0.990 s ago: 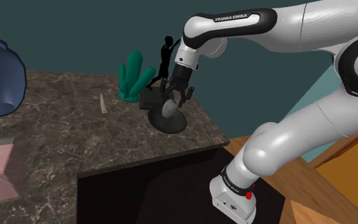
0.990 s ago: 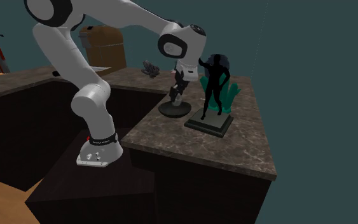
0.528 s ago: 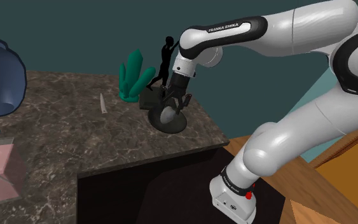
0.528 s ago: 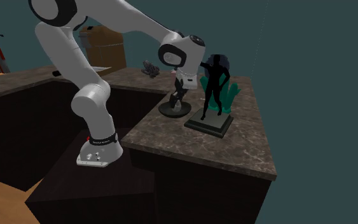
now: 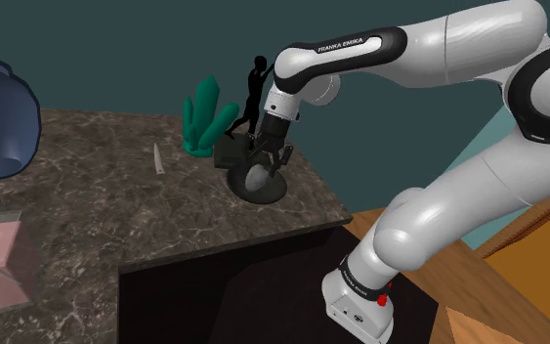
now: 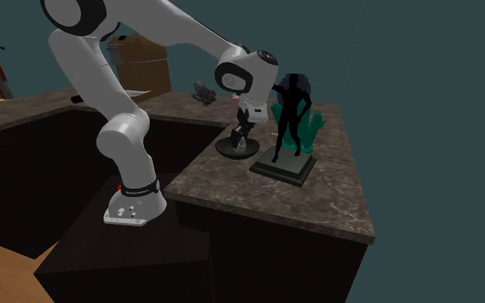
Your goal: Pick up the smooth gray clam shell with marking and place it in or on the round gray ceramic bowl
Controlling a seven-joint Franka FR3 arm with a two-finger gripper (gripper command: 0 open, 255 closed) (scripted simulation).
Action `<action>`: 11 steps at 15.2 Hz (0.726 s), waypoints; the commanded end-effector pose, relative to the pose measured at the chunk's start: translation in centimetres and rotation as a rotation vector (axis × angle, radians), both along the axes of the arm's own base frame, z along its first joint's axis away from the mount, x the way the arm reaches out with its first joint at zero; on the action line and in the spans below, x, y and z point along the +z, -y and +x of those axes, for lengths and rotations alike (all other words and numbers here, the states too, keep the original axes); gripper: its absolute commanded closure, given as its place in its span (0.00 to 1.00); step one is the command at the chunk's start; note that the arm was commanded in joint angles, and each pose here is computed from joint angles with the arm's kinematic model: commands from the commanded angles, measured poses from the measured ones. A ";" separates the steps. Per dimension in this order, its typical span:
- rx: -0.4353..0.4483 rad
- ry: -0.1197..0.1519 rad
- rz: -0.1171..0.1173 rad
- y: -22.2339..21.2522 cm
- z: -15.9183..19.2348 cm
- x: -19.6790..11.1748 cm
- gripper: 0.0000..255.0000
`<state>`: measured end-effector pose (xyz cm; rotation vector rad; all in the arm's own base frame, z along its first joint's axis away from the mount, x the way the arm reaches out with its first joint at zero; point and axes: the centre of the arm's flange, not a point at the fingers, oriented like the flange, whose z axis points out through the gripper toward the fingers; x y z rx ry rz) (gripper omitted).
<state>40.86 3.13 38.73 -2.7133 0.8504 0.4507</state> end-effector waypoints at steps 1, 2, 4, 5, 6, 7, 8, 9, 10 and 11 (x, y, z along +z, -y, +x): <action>0.003 -0.006 0.000 -0.1 -0.1 -0.2 0.00; 0.003 -0.006 0.000 -0.1 -0.1 -0.3 0.00; 0.003 -0.006 0.000 -0.1 0.0 -0.2 0.00; 0.003 -0.006 0.000 -0.1 0.0 -0.2 0.00; 0.003 -0.006 0.000 -0.2 -0.1 -0.2 0.00; 0.003 -0.006 0.000 0.3 0.2 1.0 0.00; 0.003 -0.006 0.000 0.7 0.5 2.2 0.00; 0.003 -0.006 0.000 1.2 0.8 3.4 0.00; 0.003 -0.006 0.000 1.5 1.0 4.4 0.00; 0.003 -0.006 0.000 1.5 1.0 4.4 0.00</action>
